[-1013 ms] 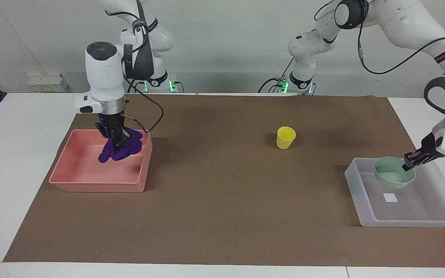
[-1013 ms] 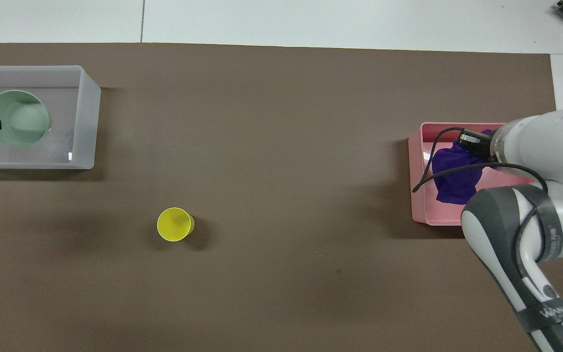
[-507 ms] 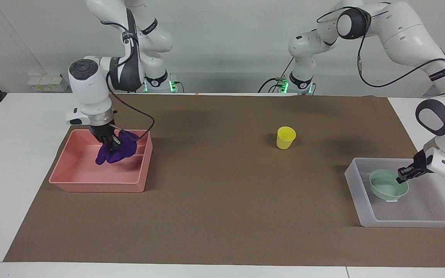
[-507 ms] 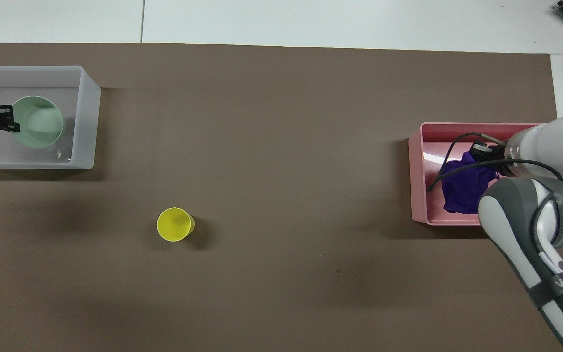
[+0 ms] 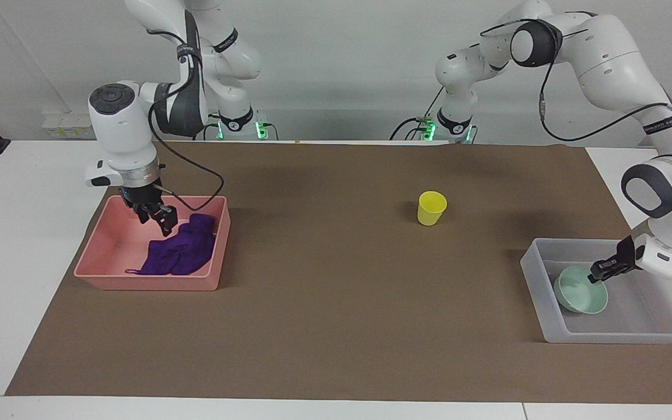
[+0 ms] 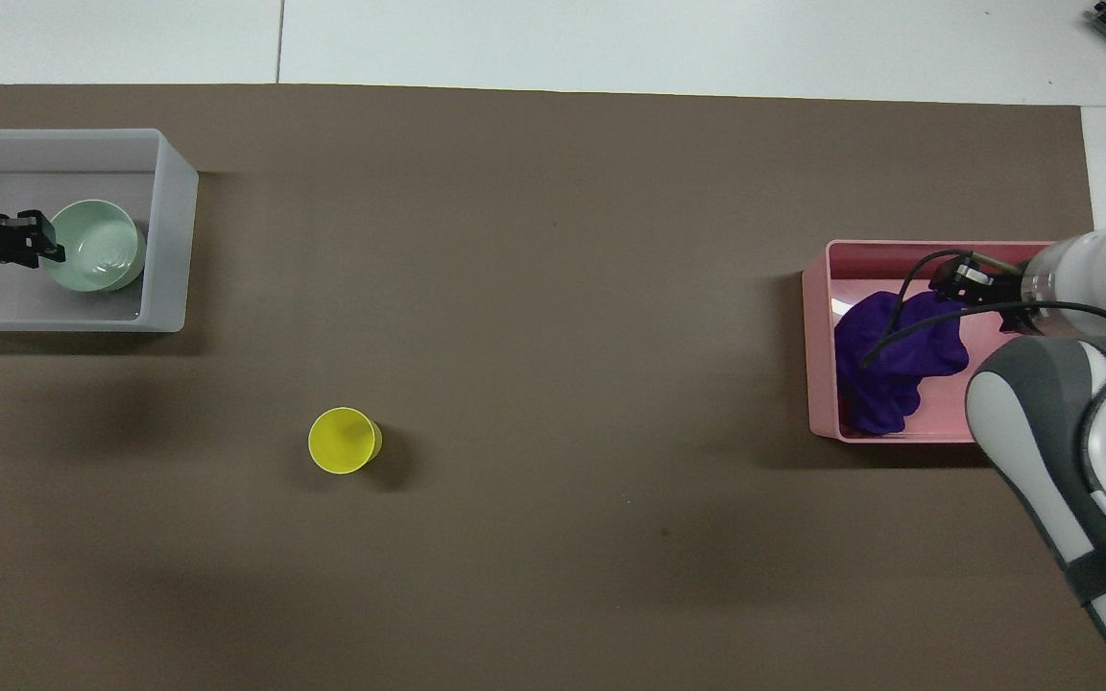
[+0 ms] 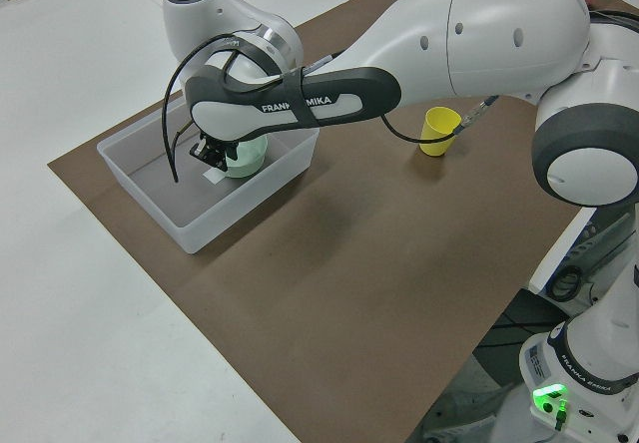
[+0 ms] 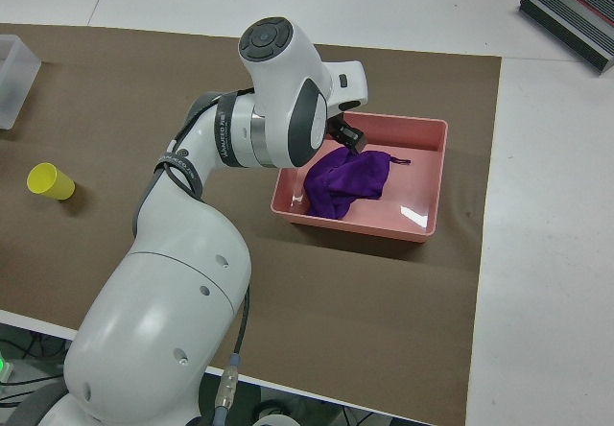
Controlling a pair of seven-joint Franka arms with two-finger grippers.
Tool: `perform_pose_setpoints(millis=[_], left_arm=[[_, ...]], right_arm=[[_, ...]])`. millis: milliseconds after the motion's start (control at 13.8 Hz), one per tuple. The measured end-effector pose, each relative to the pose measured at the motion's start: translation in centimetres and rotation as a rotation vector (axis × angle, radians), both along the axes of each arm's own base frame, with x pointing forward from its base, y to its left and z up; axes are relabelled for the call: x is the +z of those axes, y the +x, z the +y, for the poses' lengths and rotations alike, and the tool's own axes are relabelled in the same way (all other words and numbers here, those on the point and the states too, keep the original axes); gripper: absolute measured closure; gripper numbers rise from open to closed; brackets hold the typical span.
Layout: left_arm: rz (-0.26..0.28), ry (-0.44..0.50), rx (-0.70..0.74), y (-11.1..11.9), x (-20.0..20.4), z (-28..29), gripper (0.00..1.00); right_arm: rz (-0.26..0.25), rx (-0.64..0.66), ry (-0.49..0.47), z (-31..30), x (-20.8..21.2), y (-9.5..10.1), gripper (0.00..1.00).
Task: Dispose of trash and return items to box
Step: 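Reach the left gripper to the yellow cup and grasp it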
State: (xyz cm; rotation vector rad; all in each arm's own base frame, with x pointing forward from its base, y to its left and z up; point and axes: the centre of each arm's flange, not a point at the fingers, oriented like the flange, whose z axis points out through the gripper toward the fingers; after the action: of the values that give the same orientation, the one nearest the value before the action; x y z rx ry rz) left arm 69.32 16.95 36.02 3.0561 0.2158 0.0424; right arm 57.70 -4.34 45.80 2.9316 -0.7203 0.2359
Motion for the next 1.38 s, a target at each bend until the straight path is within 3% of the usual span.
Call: perform_pose_setpoints(millis=[72,217,362,579,724,868,1086,1375], left_arm=[[-0.022,0.002,-0.008,0.4,1.2,-0.5,0.44],[-0.081,0.011,-0.029,0.5,5.9,-1.9,0.19],[-0.046,-0.001,-0.083,-1.0,10.9,-5.6,0.00],[0.123,-0.023,-0.177,-5.6,16.1,-13.6,0.00],[0.196,-0.020,-0.234,-8.6,15.4,-18.4,0.00],[0.258,-0.010,-0.300,-12.2,12.1,-22.9,0.00],[0.285,-0.009,-0.367,-17.2,5.0,-27.9,0.00],[0.268,-0.033,-0.358,-19.8,-1.3,-30.7,0.00]], right_arm=[[0.010,0.020,-0.003,0.3,1.4,0.0,0.03],[0.033,0.070,0.021,1.3,5.2,-0.5,0.00],[0.055,0.109,0.044,2.0,8.9,-1.0,0.00],[0.089,0.149,0.052,3.4,13.2,-1.7,0.00],[0.110,0.182,0.051,5.5,15.2,-2.1,0.00],[0.121,0.211,0.050,7.3,16.4,-2.4,0.00],[0.136,0.241,0.082,9.3,17.5,-2.8,0.00],[0.144,0.246,0.112,9.7,17.2,-2.7,0.00]])
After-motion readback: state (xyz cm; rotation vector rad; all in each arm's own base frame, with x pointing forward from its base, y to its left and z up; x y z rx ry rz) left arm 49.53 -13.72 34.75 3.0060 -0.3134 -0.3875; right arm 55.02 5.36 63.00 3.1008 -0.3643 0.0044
